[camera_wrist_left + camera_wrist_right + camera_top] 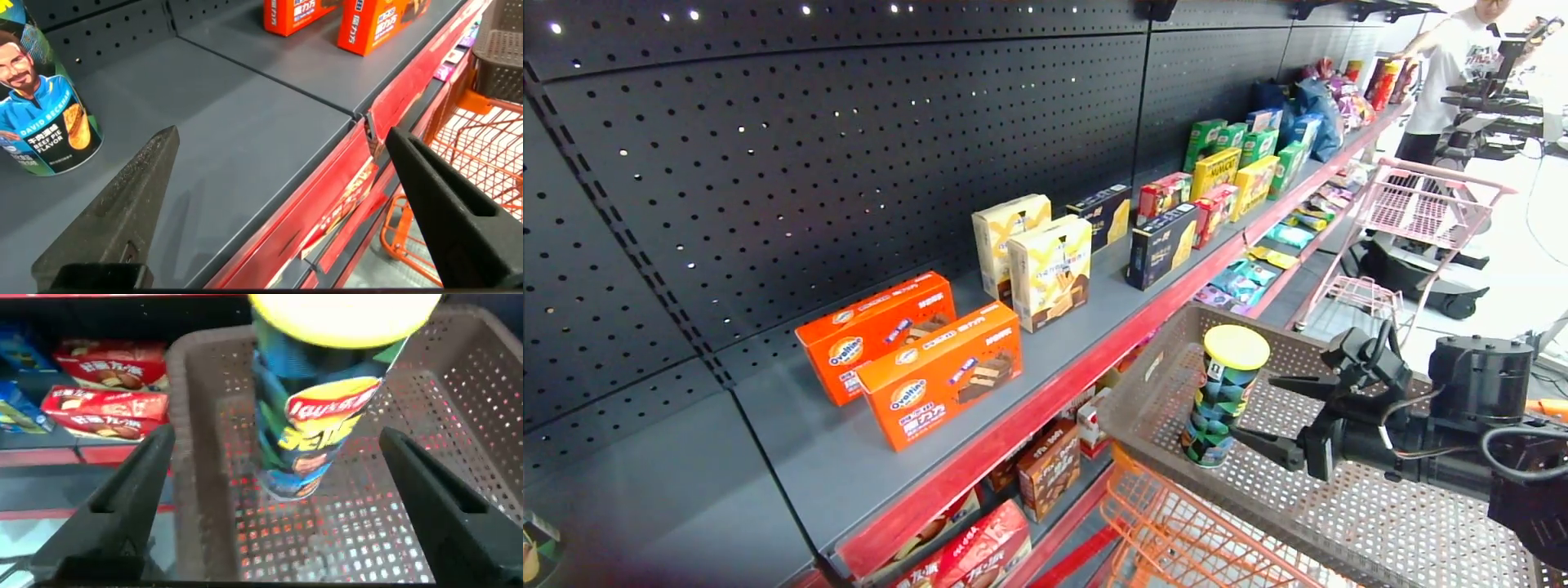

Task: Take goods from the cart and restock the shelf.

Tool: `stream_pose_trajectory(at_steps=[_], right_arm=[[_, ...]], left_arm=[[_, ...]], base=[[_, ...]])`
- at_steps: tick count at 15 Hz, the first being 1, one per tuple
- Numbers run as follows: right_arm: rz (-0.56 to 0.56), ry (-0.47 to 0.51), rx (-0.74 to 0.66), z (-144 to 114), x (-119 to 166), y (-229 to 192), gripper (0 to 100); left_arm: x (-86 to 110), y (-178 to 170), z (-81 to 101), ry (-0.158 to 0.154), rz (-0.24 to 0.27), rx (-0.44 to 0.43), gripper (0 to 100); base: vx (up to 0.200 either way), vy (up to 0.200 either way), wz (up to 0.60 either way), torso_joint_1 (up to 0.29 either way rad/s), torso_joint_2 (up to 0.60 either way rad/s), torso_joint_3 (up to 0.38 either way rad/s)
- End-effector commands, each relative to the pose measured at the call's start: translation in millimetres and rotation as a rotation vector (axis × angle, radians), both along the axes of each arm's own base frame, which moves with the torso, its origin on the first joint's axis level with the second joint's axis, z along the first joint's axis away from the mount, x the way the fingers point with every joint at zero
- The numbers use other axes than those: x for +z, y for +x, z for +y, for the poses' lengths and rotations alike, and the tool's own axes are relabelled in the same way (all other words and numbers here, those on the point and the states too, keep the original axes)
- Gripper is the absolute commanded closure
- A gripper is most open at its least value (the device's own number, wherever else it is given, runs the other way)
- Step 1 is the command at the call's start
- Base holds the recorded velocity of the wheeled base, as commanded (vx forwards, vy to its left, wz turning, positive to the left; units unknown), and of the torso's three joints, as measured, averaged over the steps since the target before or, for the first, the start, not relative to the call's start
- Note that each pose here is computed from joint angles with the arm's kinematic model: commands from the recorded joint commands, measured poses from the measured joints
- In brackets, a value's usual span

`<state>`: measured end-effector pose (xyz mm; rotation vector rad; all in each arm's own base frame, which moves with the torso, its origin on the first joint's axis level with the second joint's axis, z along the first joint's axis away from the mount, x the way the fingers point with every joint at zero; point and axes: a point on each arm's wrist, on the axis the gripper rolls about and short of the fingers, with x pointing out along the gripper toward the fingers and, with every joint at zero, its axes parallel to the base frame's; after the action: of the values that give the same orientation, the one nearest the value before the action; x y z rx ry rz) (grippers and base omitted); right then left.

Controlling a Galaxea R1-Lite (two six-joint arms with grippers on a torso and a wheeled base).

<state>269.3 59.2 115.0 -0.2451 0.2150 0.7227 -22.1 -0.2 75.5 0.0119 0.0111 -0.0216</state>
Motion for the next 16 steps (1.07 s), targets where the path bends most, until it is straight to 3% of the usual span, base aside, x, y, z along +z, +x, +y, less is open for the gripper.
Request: stream_pose_trajectory(at_steps=[1,8,16], right_arm=[[-0.01,-0.001,-0.013,-2.1,-4.6,9.0,0],[-0.144,0.016,-0.012,9.5,-16.7,35.2,0],[-0.128,0.023,0.027,27.9,-37.4,54.7,0]], left_arm=[[0.0,0.1,0.0,0.0,0.001,-0.002,0],[0.0,0.1,0.0,0.0,0.001,-0.002,0],[0.0,0.1,0.0,0.0,0.001,-0.002,0]], base=[[0.0,0.0,0.0,0.0,0.0,0.0],[0.0,0.0,0.0,0.0,0.0,0.0],[0.0,0.0,0.0,0.0,0.0,0.0]])
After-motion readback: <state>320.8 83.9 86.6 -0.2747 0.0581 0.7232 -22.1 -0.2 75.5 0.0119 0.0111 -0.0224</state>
